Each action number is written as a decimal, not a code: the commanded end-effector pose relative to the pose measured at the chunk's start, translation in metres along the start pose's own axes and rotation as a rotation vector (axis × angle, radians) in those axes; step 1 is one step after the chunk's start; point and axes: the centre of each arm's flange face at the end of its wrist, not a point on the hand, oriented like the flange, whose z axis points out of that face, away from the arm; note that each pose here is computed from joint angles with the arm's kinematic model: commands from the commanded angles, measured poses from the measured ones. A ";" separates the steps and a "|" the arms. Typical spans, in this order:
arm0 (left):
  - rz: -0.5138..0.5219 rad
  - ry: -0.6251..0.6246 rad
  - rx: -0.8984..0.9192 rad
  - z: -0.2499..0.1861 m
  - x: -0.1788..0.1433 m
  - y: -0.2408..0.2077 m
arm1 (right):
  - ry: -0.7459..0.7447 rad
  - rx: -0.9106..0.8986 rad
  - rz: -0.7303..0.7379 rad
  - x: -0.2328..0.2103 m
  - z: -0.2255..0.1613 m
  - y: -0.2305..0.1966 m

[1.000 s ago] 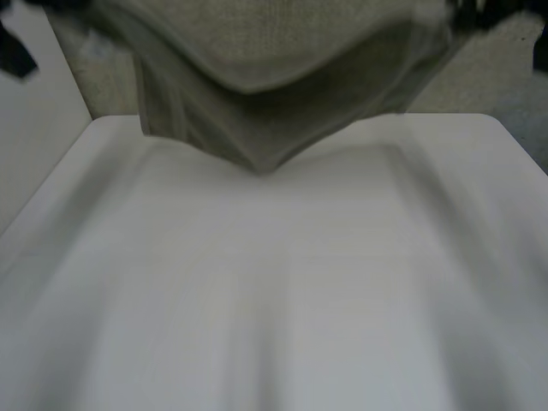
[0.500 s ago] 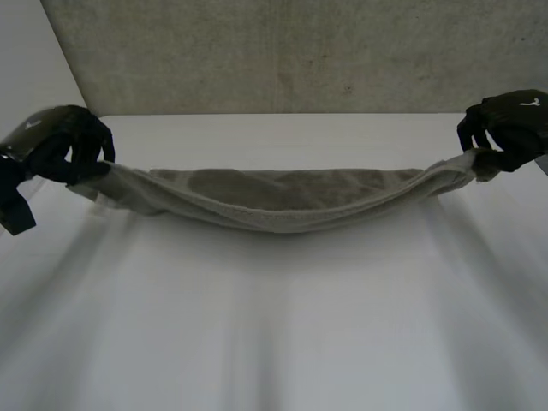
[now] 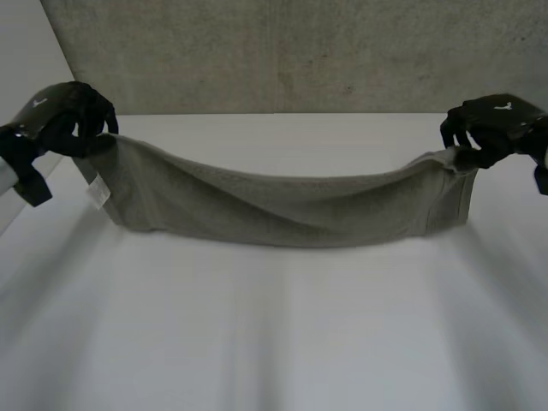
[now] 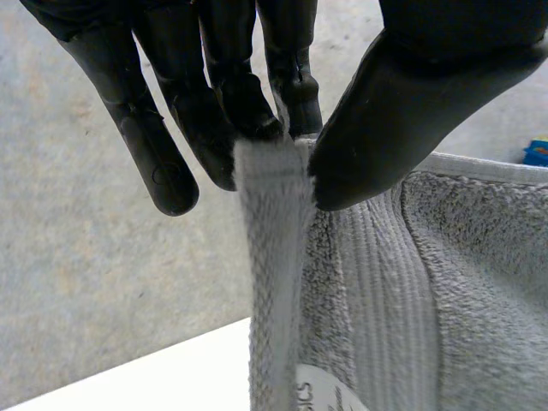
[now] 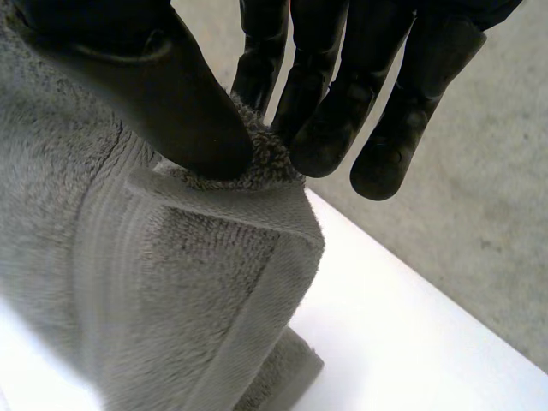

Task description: Fold the towel.

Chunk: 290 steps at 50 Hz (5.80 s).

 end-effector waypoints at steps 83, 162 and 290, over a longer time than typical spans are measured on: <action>0.562 -0.114 -0.254 0.001 0.066 0.063 | 0.247 -0.060 -0.099 -0.036 0.004 0.041; 0.609 -0.190 -0.353 0.000 0.066 0.101 | 0.198 -0.203 -0.106 -0.035 0.033 0.136; 0.257 0.236 -0.275 0.071 0.250 0.149 | -0.029 -0.067 -0.220 -0.169 -0.001 0.075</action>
